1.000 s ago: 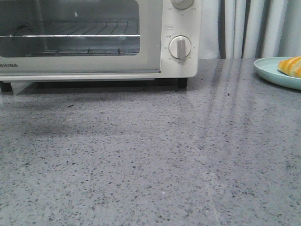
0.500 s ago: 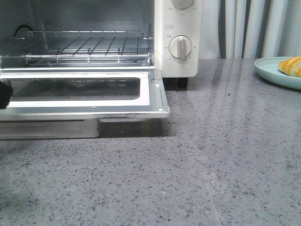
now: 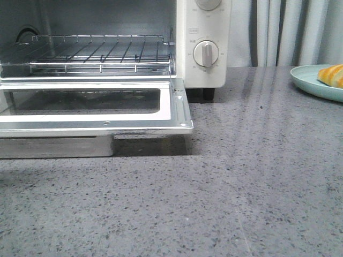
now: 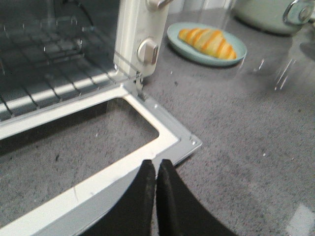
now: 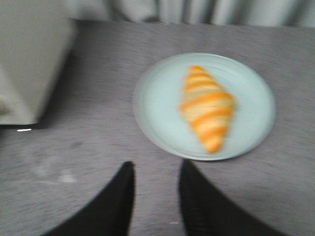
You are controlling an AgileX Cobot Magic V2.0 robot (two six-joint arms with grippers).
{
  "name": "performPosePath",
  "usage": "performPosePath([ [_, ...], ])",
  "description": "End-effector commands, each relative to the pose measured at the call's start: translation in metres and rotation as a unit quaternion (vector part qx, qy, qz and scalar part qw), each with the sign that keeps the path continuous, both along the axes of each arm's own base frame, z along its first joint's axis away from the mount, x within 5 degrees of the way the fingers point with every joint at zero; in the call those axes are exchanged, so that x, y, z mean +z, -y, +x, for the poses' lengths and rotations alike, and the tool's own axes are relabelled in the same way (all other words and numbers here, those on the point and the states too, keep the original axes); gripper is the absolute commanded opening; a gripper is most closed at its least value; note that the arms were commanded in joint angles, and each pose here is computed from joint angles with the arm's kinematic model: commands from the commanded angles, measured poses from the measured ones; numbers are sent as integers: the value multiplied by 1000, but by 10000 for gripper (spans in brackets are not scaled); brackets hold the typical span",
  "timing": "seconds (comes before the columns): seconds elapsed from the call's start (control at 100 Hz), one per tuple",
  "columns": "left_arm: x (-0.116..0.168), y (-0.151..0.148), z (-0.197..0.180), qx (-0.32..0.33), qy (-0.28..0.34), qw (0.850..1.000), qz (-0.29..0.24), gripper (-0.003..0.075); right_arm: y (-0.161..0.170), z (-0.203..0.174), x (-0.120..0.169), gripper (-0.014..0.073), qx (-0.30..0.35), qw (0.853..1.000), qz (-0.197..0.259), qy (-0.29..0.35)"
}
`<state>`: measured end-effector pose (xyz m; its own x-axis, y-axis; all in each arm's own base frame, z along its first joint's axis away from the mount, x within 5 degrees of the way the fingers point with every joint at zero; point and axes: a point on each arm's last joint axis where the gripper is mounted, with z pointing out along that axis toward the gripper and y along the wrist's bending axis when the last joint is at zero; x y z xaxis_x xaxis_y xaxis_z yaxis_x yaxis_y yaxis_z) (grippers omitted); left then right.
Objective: Put bread in oven
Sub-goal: 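Reach the right gripper to the croissant on the plate and grasp it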
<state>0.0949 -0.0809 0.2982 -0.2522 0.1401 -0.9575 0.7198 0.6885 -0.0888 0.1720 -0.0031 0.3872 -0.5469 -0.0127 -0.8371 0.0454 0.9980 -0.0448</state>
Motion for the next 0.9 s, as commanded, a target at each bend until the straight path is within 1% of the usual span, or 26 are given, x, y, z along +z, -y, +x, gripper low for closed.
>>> performPosePath([
  [0.0,22,-4,-11,2,37,998,-45,-22,13,26,13,417,-39,999,-26,-3],
  [0.03,25,-6,-15,1,47,998,-49,-22,14,35,14,436,-42,999,-27,-8],
  [0.11,30,-10,-25,1,71,996,-60,-22,15,61,7,430,-40,999,-27,-21],
  [0.18,33,-13,-31,0,86,994,-67,-22,17,83,-6,430,-38,998,-37,-40],
  [0.23,34,-14,-35,0,94,993,-71,-22,18,99,-19,430,-37,996,-43,-64],
  [0.32,36,-16,-38,-1,103,992,-75,-22,21,119,-39,430,-37,993,-57,-94],
  [0.36,36,-17,-39,-1,106,992,-75,-22,24,126,-48,430,-43,992,-54,-105],
  [0.49,36,-17,-40,-1,111,992,-67,-22,39,145,-71,430,-84,988,-22,-124],
  [0.61,36,-17,-40,-1,111,992,-67,-22,44,157,-92,430,-93,984,-9,-150],
  [0.7,36,-17,-40,-1,111,992,-67,-22,43,165,-110,421,-96,980,15,-175],
  [0.74,36,-17,-40,0,112,991,-67,-22,42,168,-117,385,-98,977,33,-184],
  [0.79,36,-18,-40,1,113,991,-67,-22,40,171,-124,305,-101,974,52,-195],
  [0.81,36,-18,-40,2,113,991,-68,-22,39,172,-127,258,-102,973,59,-198],
  [0.82,36,-18,-40,2,113,991,-68,-22,39,172,-128,221,-103,973,61,-199],
  [0.84,36,-18,-40,3,113,991,-68,-22,39,173,-129,181,-104,972,66,-201],
  [0.87,36,-18,-40,3,113,991,-68,-22,38,173,-129,71,-104,972,69,-201],
  [0.88,36,-18,-40,3,113,991,-68,-22,38,173,-129,48,-104,972,70,-198],
  [0.89,36,-18,-40,3,113,991,-68,-22,38,173,-129,1,-104,972,70,-198],
])
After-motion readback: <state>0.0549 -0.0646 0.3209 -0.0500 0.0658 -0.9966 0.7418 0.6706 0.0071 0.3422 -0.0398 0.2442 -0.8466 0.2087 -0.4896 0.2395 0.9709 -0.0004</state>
